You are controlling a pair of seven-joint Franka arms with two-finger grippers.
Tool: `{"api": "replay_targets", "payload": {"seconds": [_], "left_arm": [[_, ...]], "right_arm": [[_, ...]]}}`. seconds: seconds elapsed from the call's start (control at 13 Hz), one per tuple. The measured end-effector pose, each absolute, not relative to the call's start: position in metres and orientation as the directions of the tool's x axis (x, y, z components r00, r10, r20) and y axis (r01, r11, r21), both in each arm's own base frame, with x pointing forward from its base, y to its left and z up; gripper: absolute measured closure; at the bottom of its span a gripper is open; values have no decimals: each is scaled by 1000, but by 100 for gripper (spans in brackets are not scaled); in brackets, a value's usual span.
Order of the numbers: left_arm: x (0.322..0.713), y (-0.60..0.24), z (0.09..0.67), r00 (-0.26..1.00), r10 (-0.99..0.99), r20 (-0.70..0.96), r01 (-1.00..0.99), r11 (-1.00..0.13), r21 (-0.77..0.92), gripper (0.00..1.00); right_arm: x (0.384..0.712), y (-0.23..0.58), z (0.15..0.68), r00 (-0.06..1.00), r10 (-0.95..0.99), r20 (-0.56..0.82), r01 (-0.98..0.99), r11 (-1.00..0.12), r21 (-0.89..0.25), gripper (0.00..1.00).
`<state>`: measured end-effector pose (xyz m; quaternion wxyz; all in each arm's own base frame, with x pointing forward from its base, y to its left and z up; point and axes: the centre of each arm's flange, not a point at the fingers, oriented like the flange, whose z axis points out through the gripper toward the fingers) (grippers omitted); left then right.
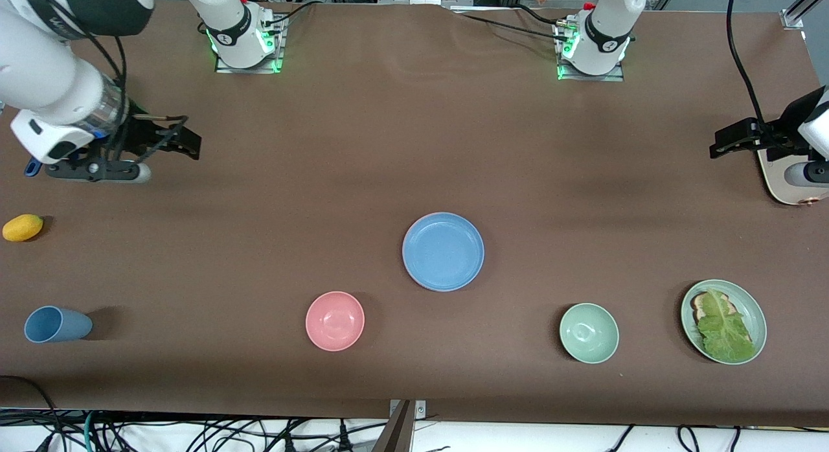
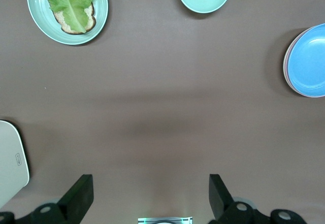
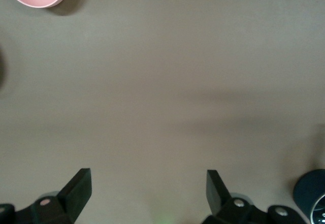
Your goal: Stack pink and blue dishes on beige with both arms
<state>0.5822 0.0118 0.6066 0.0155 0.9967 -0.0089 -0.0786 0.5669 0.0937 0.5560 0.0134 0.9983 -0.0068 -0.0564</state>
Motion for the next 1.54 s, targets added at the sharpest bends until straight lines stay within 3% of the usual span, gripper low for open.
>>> {"api": "replay_targets", "payload": {"seconds": [1.54], "left_arm": [[584,14,603,987,-16,-162,-11,-999,32,0]], "right_arm": [[576,75,592,1000,-3,-29,-2,-999,39,0]]}}
